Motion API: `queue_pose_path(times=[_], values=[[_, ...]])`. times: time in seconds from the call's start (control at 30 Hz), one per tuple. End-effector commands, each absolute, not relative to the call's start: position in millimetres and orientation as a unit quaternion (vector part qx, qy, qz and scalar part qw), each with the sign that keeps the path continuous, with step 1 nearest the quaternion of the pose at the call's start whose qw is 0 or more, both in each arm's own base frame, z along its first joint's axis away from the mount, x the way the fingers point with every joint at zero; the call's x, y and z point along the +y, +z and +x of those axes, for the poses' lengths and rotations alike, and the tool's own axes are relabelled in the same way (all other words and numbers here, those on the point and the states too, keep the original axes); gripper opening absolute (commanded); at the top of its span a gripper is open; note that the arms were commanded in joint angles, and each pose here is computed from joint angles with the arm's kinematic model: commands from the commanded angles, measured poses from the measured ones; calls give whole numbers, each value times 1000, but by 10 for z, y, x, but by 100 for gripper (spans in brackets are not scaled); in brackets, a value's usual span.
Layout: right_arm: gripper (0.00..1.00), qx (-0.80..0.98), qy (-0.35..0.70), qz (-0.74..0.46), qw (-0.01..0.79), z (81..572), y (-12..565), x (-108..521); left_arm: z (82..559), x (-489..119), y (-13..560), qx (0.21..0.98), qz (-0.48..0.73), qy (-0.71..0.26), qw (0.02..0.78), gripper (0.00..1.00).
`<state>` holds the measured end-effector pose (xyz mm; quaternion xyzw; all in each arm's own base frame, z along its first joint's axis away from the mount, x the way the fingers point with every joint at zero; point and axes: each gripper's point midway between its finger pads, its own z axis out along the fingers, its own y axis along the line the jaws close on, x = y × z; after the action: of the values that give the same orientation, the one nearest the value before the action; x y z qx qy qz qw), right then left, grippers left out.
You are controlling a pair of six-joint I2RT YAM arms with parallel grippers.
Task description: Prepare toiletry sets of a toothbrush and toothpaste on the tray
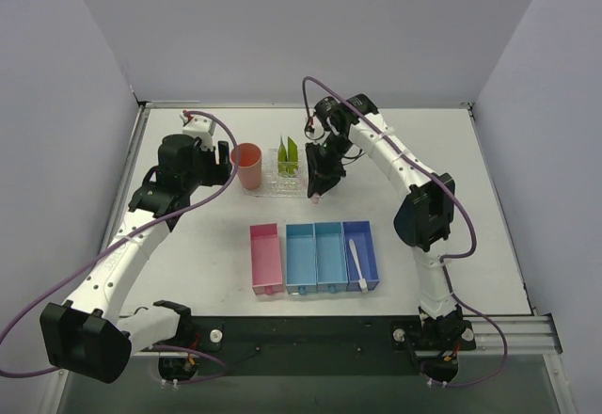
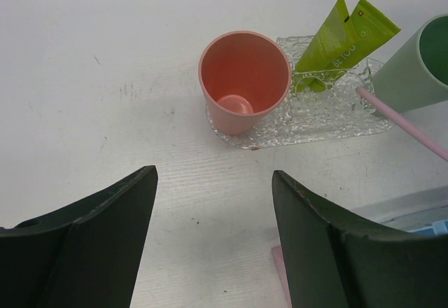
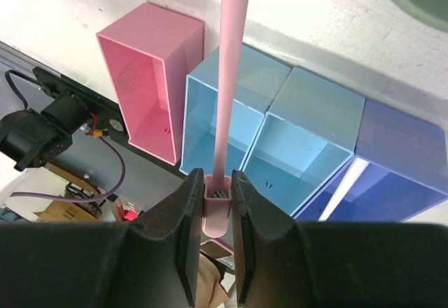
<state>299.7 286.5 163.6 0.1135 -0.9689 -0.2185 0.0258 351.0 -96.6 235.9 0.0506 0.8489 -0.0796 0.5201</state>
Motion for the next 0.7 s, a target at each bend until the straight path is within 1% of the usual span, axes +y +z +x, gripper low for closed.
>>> queue_pose_path(times=[0.0, 0.43, 0.67], values=[[0, -968, -230, 100, 24, 3053, 1670, 2921, 3534, -915, 2539, 832, 46, -74, 549, 77], [0, -965, -243, 92, 38, 3116, 1576, 2990, 3531, -882, 2512, 833, 43, -70, 547, 77], [0, -965, -245, 87, 30, 3206, 1553, 3009, 3534, -877, 2507, 834, 41, -69, 546, 77]])
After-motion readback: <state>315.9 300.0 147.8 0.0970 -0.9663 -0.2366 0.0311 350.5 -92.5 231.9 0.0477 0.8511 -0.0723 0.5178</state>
